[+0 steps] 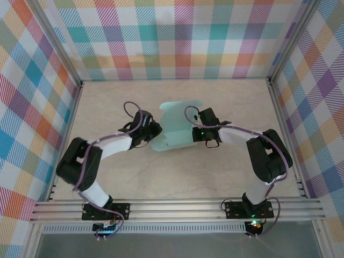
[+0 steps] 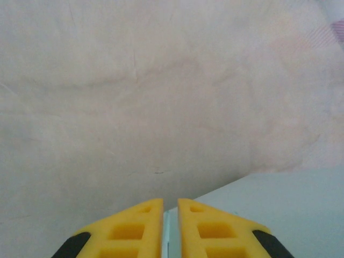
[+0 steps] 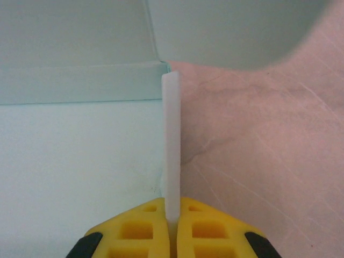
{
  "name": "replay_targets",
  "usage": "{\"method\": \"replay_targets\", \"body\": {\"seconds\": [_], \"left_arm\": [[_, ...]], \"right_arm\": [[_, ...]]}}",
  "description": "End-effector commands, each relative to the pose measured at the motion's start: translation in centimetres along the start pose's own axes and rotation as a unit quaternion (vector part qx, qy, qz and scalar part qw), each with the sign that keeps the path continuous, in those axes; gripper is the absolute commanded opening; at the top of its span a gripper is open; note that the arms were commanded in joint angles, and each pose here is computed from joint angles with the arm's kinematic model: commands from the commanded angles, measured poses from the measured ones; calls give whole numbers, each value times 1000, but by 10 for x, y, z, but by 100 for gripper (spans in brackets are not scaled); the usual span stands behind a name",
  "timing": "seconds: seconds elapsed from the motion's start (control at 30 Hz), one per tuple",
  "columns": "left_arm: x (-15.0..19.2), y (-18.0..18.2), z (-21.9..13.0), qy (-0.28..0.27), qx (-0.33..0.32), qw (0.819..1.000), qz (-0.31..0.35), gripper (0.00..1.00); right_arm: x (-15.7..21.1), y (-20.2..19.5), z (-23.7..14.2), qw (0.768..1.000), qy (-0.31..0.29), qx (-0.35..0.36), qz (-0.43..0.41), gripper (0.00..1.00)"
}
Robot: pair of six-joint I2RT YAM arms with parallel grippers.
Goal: Fold the paper box
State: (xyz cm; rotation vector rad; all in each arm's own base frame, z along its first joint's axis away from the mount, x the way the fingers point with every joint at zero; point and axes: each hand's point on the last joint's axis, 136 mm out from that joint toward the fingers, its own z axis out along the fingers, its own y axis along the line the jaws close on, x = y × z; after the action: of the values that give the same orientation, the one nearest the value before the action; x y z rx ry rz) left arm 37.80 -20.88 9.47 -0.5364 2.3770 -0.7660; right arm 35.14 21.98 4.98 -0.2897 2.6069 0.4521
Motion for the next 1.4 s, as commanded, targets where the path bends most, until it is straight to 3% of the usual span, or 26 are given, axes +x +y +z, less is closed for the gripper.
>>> {"method": "replay_targets", "body": {"seconds": [0.0,0.2,0.43,0.7,0.83,1.07,1.37], "left_arm": [[-6,27,-35,-30,-63,997,39,18],[25,27,-55,25,-50,998,-41,22],[57,-7,-58,77,-6,992,-97,21],[69,-14,-56,88,-16,989,-121,20],[72,-14,-50,87,-19,988,-126,24],[66,-30,-33,90,-9,990,-108,18],[95,-48,-9,167,38,979,-114,17]], "right_arm": [[-12,9,-7,1000,-14,-11,1,0],[-17,9,-3,1000,-15,-9,15,0],[-14,7,1,999,-13,-6,32,0],[-11,6,3,999,-12,-6,31,0],[-15,10,4,999,-14,-16,29,0],[-8,14,4,999,-7,-29,19,0],[-8,18,6,999,-5,-43,17,0]]}}
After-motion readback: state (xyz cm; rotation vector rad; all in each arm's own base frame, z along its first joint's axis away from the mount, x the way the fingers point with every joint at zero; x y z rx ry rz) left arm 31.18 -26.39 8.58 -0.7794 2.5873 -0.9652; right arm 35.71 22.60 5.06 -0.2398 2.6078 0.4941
